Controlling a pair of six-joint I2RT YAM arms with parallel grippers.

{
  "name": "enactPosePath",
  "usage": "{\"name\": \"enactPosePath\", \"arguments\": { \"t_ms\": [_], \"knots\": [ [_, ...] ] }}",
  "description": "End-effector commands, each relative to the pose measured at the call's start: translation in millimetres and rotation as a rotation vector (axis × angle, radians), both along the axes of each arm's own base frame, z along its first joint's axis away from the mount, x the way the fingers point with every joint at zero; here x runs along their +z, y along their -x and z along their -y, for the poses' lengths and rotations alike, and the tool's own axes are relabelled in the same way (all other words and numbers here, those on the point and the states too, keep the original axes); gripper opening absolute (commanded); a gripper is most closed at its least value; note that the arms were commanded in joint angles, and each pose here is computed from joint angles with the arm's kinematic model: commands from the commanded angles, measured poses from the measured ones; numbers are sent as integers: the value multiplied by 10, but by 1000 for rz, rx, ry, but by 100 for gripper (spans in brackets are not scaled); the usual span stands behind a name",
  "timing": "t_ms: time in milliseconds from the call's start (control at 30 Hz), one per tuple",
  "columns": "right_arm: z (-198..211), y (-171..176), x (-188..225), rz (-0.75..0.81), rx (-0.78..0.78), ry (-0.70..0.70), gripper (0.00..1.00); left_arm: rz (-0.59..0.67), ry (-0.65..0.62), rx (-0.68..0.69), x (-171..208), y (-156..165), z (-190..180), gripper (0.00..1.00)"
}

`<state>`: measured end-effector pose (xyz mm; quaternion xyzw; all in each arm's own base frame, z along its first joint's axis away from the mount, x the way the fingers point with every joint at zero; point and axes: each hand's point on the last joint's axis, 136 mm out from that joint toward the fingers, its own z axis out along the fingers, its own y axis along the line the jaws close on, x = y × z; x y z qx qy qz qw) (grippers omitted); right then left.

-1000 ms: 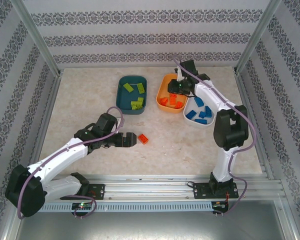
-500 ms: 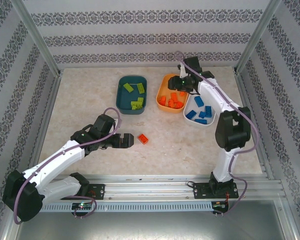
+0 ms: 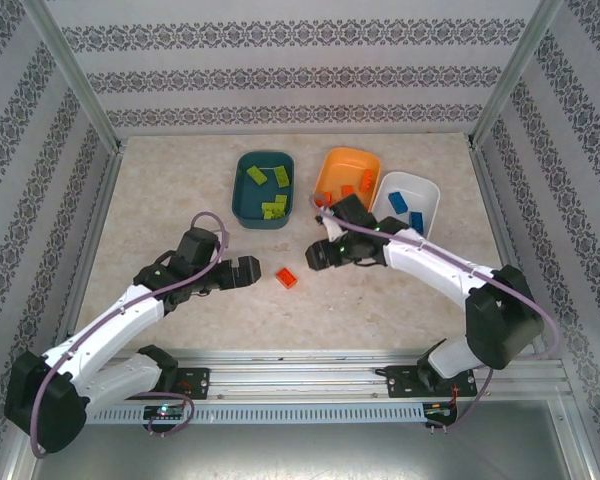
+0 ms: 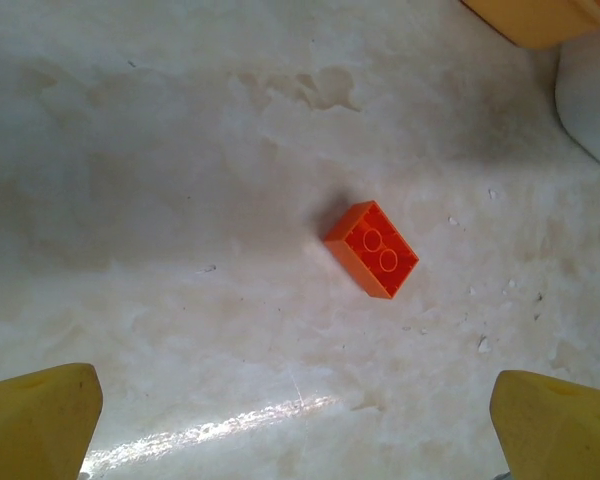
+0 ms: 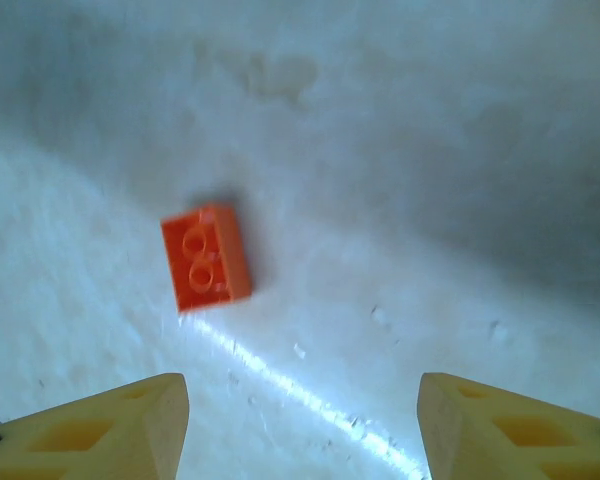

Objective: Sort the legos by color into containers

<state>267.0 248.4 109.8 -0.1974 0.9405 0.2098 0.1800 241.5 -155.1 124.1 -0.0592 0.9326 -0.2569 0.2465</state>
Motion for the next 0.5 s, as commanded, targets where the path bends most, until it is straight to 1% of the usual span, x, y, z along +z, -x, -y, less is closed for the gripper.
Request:
{"name": "enactPosePath", "arguments": {
  "t_ms": [0,67,200,467],
  "knots": [
    [-65,104,-8,56,38,64,63,18,118,40,91,-69,46,100],
    [-151,203,-111,38,80,99,63,14,150,67,80,-73,10,100],
    [-277,290,-259,20,133,163,63,16,188,96,65,-45,-58,100],
    [-556,261,-528,-42,196,202,64,25,173,120,47,49,-208,100]
  ]
}}
